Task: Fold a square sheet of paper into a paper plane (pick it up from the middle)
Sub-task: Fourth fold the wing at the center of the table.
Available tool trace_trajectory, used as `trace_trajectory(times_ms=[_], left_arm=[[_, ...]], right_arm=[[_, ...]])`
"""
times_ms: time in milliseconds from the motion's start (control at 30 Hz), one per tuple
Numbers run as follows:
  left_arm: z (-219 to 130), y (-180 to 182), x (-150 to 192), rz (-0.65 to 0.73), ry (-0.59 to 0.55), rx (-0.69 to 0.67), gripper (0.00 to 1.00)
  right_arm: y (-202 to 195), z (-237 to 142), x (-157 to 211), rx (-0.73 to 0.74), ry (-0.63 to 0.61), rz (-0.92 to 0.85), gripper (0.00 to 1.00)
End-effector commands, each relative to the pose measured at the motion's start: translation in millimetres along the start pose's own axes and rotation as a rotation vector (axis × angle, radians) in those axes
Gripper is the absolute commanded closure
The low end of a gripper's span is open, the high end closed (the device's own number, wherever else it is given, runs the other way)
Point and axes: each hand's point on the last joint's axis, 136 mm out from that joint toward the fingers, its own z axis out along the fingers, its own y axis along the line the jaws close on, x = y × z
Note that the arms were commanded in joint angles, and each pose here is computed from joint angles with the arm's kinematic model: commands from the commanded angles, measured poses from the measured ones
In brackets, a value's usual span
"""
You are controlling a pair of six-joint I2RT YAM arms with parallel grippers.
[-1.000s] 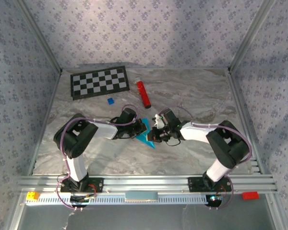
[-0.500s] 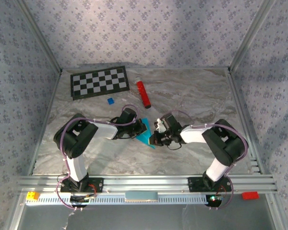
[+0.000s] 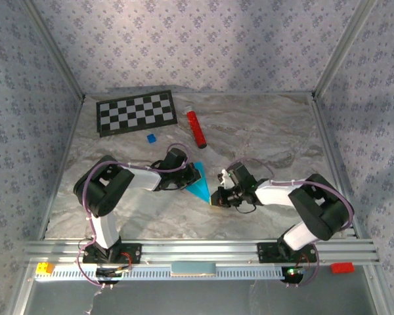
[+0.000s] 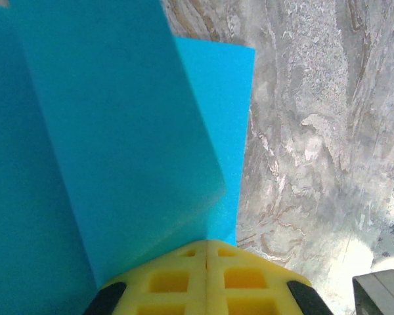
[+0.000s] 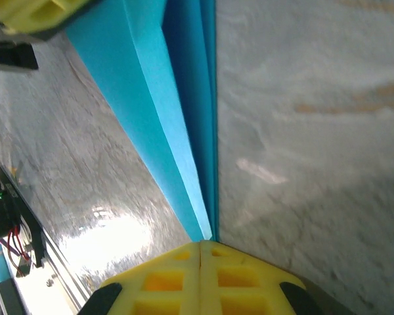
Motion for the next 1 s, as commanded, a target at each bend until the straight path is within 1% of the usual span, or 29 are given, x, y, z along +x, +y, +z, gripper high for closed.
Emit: trace_trajectory(times_ms=[0, 167, 233, 400, 467, 633, 867, 967], left_arm=[[3, 64, 13, -0.053, 0.024, -0.203, 1.00], [2, 62, 14, -0.046, 0.025, -0.199, 1.00], [2, 62, 14, -0.045, 0.023, -0.201, 1.00], [3, 60, 14, -0.043, 0.024, -0.197, 1.00], [3, 61, 14, -0.043, 0.024, -0.198, 1.00], [4, 60, 15, -0.042, 0.025, -0.197, 1.00], [4, 61, 15, -0.042, 0.025, -0.195, 1.00], [4, 61, 15, -0.039, 0.026, -0.198, 1.00]], right_arm=[[-12, -9, 24, 0.058, 0.065, 0.066, 0.99], [27, -36, -6, -0.010, -0.041, -0.005, 0.98], [37, -40, -20, -0.021, -0.073, -0.032, 0.96], [49, -20, -50, -0.025, -0.054, -0.024, 0.98], [49, -11, -58, -0.020, -0.057, -0.012, 0.98], [44, 4, -67, -0.003, -0.042, 0.010, 0.98], [40, 17, -70, 0.001, -0.015, 0.028, 0.98], [33, 21, -68, 0.031, -0.003, 0.033, 0.98]])
